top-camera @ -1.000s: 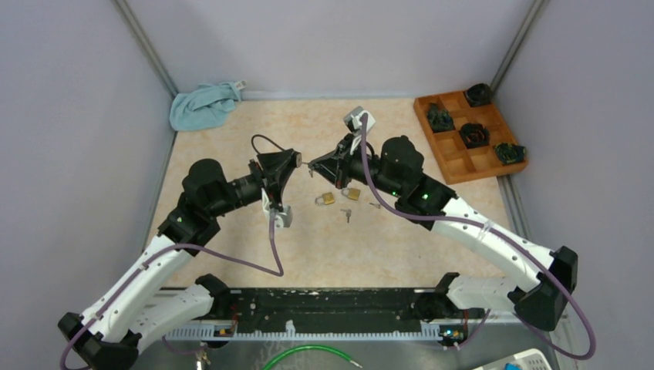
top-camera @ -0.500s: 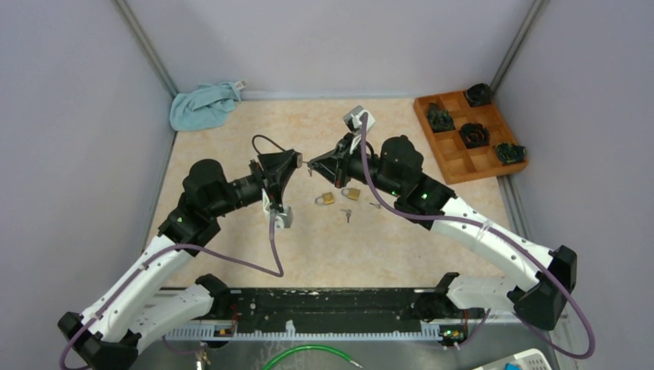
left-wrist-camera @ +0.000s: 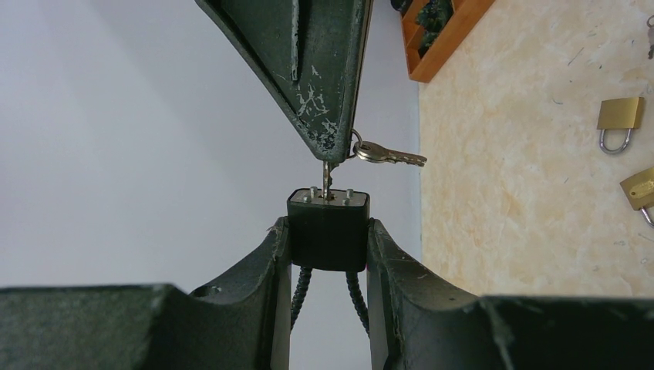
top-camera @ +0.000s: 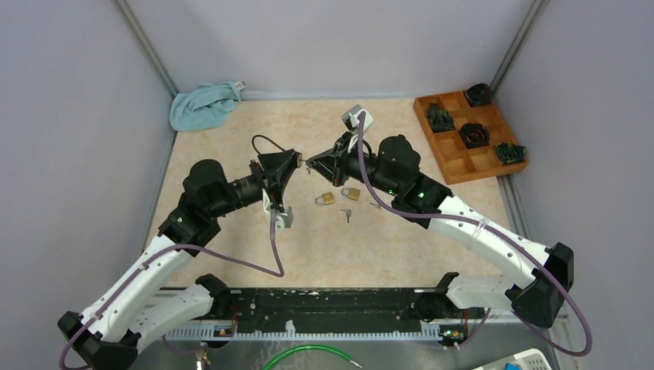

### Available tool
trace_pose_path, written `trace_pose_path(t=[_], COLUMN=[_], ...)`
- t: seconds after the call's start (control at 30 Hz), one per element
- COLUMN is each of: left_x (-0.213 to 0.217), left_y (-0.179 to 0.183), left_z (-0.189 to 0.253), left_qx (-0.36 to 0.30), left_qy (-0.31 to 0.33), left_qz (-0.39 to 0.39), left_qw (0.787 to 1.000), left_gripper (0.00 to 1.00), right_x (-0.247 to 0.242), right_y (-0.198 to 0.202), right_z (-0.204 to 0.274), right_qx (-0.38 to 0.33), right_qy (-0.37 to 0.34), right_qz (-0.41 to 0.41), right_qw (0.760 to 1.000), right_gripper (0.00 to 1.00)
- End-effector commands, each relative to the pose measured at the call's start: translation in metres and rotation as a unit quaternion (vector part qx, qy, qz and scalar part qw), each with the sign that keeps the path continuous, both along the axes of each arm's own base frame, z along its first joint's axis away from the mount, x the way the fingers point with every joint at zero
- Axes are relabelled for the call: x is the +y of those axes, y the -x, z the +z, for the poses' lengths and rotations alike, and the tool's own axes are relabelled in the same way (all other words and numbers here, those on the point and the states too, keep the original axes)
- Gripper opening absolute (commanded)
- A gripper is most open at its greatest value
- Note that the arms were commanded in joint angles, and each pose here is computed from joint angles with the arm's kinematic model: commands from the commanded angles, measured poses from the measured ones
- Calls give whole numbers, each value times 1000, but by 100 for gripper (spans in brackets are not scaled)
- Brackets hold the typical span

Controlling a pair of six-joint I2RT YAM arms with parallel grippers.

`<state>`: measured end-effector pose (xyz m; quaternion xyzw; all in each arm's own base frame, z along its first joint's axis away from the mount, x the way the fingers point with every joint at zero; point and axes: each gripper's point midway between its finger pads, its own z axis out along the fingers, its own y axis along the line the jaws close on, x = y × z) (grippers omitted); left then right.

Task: Unlock with the key
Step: Unlock the lock.

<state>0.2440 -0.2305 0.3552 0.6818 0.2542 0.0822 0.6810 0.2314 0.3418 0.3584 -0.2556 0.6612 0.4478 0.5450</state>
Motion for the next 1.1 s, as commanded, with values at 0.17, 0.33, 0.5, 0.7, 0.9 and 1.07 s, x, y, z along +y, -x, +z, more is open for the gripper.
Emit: trace_pose_path(t=[0.17,0.33,0.5,0.7,0.9,1.07], left_x=[1,1,0,0,0,0], left_y=[5,5,5,4,5,5], left_z=[21,21,21,22,23,24], left_qx=[-35,-34,-33,-33,-32,-34], left_qy=[16,16,17,17,19,20], left_qz=[-3,-5,-5,-4,-4,-5], left_qw=[999,999,999,999,999,999], left_gripper=[0,0,0,0,0,0], right_x=[1,2,6,10,11,13], right_y=[-2,-1,2,3,2,-2], right_z=[28,27,25,21,18,15], right_qx=[-27,-27,-24,-22,-23,-29], right_qy=[-32,-34,-36,-29,-22,-4], right_qz=[-7,-6,5,10,1,-17], right_qw=[999,999,999,999,999,999], right_gripper=[0,0,0,0,0,0])
